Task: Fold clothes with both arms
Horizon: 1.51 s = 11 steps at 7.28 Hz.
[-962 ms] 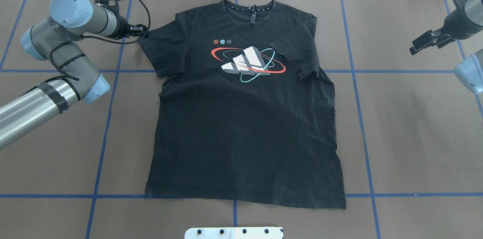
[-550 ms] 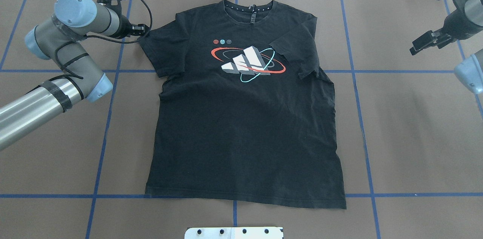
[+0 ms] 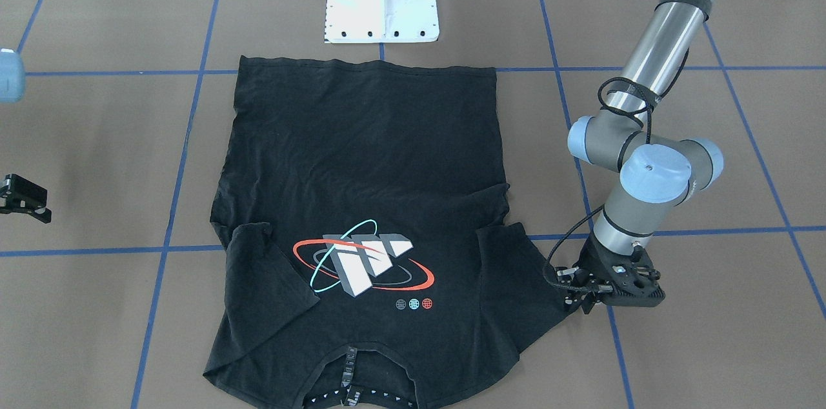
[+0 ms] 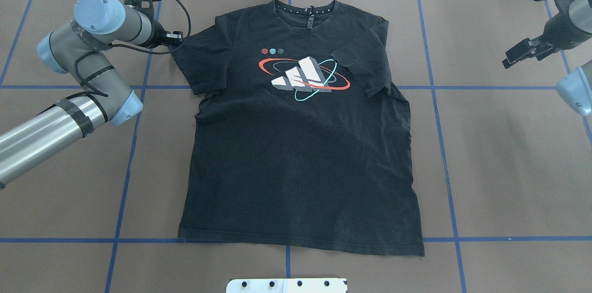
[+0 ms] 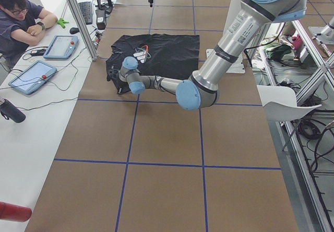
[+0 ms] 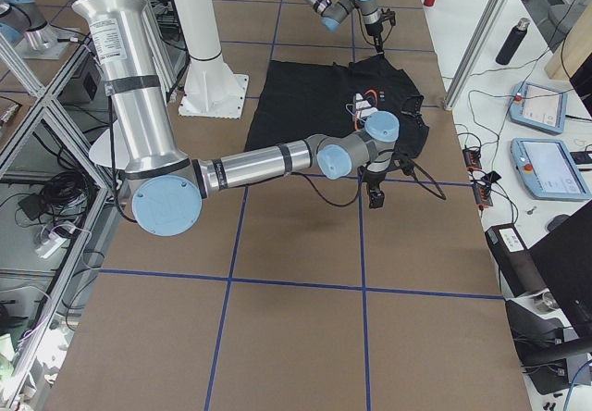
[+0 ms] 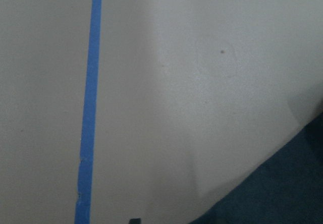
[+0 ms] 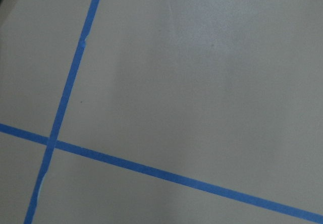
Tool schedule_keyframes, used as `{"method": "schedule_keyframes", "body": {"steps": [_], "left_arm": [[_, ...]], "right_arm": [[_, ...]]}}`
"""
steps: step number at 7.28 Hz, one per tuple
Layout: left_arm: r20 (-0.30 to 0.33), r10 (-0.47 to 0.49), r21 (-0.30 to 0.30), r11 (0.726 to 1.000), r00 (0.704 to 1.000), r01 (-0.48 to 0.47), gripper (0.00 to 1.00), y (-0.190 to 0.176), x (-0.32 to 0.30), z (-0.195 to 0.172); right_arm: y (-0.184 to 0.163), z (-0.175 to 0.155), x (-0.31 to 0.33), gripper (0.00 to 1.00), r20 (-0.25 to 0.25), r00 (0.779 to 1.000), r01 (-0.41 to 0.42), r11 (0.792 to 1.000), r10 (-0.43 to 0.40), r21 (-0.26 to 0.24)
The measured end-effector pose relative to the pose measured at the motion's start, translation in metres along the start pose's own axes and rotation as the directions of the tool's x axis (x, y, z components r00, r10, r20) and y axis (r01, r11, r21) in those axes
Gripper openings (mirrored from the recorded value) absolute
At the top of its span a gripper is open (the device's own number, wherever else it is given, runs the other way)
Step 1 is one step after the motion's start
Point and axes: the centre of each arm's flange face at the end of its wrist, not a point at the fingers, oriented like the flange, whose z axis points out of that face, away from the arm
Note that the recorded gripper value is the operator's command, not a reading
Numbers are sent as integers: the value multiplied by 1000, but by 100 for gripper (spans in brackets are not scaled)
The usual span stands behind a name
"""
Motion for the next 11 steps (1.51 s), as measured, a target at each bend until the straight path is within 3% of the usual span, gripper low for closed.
{"method": "schedule_keyframes", "body": {"steps": [5, 6, 7, 8, 11], "left_arm": [[-4, 4, 0, 1000, 1000, -4, 38, 5, -4, 0], [-4, 4, 0, 1000, 1000, -4, 34, 5, -4, 0], [-4, 4, 0, 1000, 1000, -4, 23, 6, -5, 0], [-5, 4, 0, 1000, 1000, -4, 0, 6, -5, 0], [-15, 5, 2, 1000, 1000, -5, 0, 4, 0, -4]], "right_arm": [[0, 1, 1, 100, -1, 1000, -3, 1000, 3, -2], [0, 1, 1, 100, -1, 1000, -4, 1000, 4, -2], [0, 1, 1, 100, -1, 1000, -4, 1000, 4, -2], [0, 1, 1, 100, -1, 1000, -4, 1000, 4, -2], [-1, 1, 0, 100, 0, 1000, -6, 1000, 6, -1]]}}
